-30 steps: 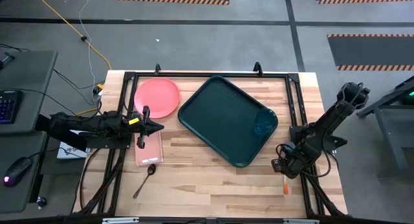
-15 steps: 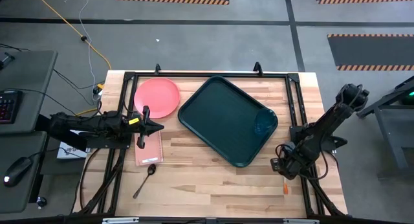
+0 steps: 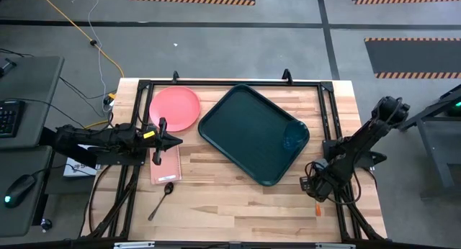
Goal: Pick and place plate/cup/fork/spoon on tray
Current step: Put the orange fork on the black serving tray to the left
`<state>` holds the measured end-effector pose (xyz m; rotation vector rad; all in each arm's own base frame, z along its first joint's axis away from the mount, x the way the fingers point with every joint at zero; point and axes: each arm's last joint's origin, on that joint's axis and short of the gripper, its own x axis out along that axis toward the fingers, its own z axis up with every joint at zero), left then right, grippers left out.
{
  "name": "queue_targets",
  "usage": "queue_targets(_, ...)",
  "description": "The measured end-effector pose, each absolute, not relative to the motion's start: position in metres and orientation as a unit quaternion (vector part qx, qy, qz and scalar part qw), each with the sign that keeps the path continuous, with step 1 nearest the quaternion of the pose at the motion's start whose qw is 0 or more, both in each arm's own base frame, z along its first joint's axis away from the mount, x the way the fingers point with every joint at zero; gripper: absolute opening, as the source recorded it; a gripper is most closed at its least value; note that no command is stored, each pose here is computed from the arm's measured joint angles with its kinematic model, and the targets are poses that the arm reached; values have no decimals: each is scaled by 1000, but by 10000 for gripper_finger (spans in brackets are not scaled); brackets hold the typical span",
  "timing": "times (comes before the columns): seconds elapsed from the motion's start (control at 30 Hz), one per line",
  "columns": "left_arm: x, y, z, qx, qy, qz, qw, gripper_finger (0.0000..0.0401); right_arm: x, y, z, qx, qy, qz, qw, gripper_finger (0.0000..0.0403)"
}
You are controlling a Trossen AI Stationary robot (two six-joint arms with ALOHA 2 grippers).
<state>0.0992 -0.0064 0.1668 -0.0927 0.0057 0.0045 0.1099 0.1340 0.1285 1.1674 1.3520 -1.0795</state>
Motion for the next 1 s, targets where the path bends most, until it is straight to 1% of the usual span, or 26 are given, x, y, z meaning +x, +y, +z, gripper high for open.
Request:
queue_targets(0.13, 99, -6, 167, -46, 3, 2, 999, 5, 112, 133, 128, 486, 561, -447, 500, 108)
queue_targets(0.23, 99, -6, 167, -46, 3, 2, 999, 5, 114, 132, 128, 488, 561, -447, 498, 97)
queue_targets(0.37, 99, -6, 167, -46, 3, 2, 999, 5, 115, 132, 128, 489, 567, -444, 492, 56)
queue_targets(0.43, 99, -6, 167, -46, 3, 2, 999, 5, 115, 132, 128, 487, 571, -439, 495, 25)
queue_targets(0.5, 99, -6, 167, -46, 3, 2, 999, 5, 115, 132, 128, 480, 576, -431, 502, 9)
queue_targets(0.63, 99, -6, 167, -46, 3, 2, 999, 5, 117, 133, 131, 473, 586, -413, 512, 18)
queue_targets(0.7, 99, -6, 167, -46, 3, 2, 999, 5, 119, 136, 138, 462, 592, -395, 529, 14)
queue_targets(0.77, 99, -6, 167, -46, 3, 2, 999, 5, 126, 142, 151, 465, 590, -352, 558, 6)
queue_targets(0.87, 99, -6, 167, -46, 3, 2, 999, 5, 136, 151, 171, 461, 575, -303, 604, 6)
queue_targets(0.93, 99, -6, 167, -46, 3, 2, 999, 5, 144, 156, 186, 455, 551, -273, 643, 7)
queue_targets(1.0, 99, -6, 167, -46, 3, 2, 999, 5, 153, 161, 202, 444, 512, -239, 695, 4)
